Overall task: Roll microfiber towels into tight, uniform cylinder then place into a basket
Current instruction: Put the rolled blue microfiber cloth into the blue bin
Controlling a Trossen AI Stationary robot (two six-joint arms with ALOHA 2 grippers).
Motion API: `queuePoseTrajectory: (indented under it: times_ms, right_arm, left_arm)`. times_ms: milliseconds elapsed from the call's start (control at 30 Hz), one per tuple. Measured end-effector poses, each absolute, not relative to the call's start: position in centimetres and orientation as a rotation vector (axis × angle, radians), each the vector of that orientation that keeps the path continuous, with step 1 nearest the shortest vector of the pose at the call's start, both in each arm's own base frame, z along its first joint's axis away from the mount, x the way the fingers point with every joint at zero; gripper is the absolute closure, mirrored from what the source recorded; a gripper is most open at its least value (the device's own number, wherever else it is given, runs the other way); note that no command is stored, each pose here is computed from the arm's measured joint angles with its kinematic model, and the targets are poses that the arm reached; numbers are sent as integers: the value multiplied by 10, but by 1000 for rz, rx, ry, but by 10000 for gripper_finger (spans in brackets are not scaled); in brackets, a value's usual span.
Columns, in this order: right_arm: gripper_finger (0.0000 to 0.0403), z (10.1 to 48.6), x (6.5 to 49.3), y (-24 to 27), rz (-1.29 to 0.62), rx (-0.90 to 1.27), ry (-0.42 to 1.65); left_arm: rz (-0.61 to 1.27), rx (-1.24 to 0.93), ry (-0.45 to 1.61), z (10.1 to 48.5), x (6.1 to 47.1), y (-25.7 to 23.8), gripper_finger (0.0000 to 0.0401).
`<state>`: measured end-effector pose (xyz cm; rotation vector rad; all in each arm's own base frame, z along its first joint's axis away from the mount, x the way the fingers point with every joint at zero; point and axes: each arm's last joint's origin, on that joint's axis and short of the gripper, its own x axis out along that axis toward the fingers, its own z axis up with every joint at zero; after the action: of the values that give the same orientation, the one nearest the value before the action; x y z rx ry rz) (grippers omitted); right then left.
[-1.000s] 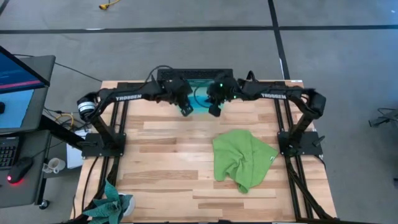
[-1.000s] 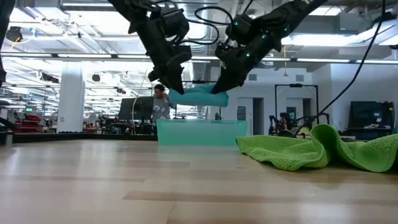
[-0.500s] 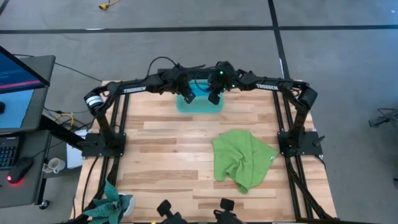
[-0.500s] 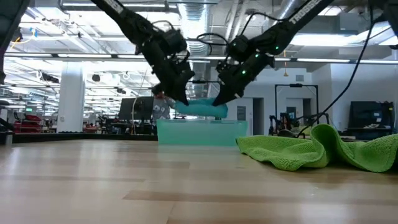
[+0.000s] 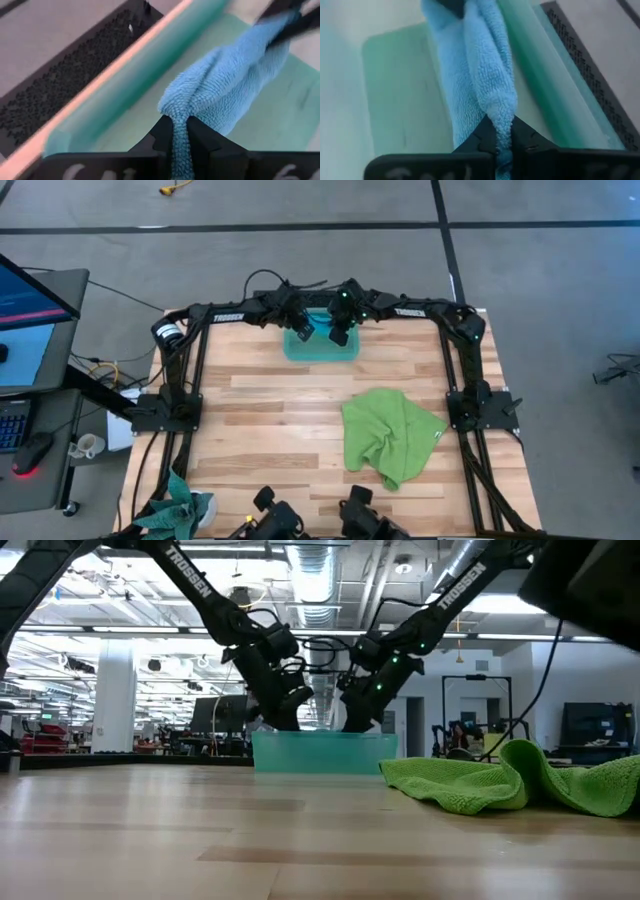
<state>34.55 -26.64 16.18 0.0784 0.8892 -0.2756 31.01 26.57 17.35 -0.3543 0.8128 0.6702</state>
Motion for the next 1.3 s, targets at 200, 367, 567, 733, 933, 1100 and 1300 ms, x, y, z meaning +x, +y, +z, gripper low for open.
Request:
queuePoseTrajectory:
  times_ms: [200, 367, 567, 733, 933, 1100, 1300]
  right_arm:
    - [372, 159, 347, -270, -273, 81, 904]
    - [369, 163, 348, -271, -271, 87, 916]
    - [366, 163, 345, -272, -291, 94, 952]
    - [371, 161, 340, -275, -309, 103, 981]
    - [348, 161, 340, -275, -309, 104, 982]
    - [325, 161, 340, -275, -315, 74, 995]
    - [250, 159, 338, -274, -318, 89, 1027]
  left_arm:
    - [659, -364, 823, 170, 310, 266, 383]
    - [652, -361, 823, 169, 311, 265, 361]
    - [688, -358, 849, 168, 308, 266, 306]
    - [679, -362, 835, 176, 305, 265, 269]
    - [660, -290, 779, 203, 302, 261, 261]
    - [639, -264, 745, 223, 300, 251, 260]
    - [625, -240, 718, 244, 296, 241, 260]
